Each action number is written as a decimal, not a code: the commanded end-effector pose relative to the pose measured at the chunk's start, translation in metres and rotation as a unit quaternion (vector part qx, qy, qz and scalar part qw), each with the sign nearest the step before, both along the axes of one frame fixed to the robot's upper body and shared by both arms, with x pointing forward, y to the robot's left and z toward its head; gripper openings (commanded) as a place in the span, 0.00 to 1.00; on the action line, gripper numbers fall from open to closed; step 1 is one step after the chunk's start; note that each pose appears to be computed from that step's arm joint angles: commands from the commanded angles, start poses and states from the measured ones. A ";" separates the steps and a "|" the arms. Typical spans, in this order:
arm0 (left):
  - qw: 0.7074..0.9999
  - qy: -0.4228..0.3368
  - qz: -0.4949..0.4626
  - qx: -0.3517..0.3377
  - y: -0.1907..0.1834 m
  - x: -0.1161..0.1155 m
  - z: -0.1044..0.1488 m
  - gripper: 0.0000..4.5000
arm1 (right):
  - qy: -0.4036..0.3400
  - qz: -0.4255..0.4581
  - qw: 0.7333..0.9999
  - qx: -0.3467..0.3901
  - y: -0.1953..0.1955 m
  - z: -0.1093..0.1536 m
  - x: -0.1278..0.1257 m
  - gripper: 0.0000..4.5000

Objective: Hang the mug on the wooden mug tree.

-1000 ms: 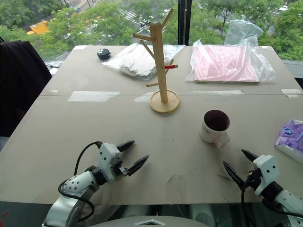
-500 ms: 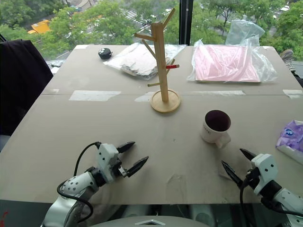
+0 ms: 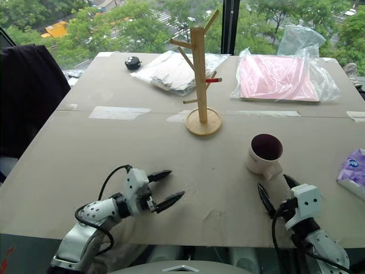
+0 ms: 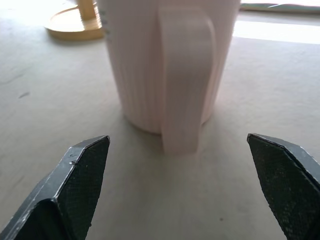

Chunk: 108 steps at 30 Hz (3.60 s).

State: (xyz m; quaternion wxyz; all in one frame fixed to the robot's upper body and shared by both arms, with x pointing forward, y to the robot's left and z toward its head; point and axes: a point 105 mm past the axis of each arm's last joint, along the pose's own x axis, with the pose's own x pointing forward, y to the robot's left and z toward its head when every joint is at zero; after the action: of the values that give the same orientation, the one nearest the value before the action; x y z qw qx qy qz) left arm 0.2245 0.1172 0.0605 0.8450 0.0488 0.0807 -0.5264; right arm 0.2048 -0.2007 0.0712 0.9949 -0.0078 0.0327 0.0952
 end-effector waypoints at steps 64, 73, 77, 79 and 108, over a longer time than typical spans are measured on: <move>0.925 -0.226 0.190 -0.237 -0.019 0.020 0.110 1.00 | -0.126 0.439 0.802 -0.385 0.083 0.205 0.202 0.00; 0.927 -0.225 0.182 -0.238 -0.027 0.023 0.114 1.00 | -0.157 0.459 0.786 -0.383 0.105 0.217 0.200 0.00; 0.928 -0.222 0.182 -0.237 -0.025 0.025 0.113 1.00 | -0.159 0.465 0.777 -0.393 0.103 0.220 0.195 0.00; 0.929 -0.220 0.181 -0.237 -0.025 0.025 0.113 1.00 | -0.157 0.467 0.773 -0.399 0.103 0.222 0.193 0.00; 0.938 -0.195 0.184 -0.218 -0.016 0.017 0.092 1.00 | -0.090 0.388 0.869 -0.294 0.058 0.206 0.167 0.98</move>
State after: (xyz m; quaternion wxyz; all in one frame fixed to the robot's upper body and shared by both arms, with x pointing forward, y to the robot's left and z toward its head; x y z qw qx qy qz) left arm 0.2471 0.0990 0.1454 0.9203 -0.0544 -0.1776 -0.3443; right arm 0.3890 -0.1324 0.2657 0.8185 -0.3522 -0.0126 0.4537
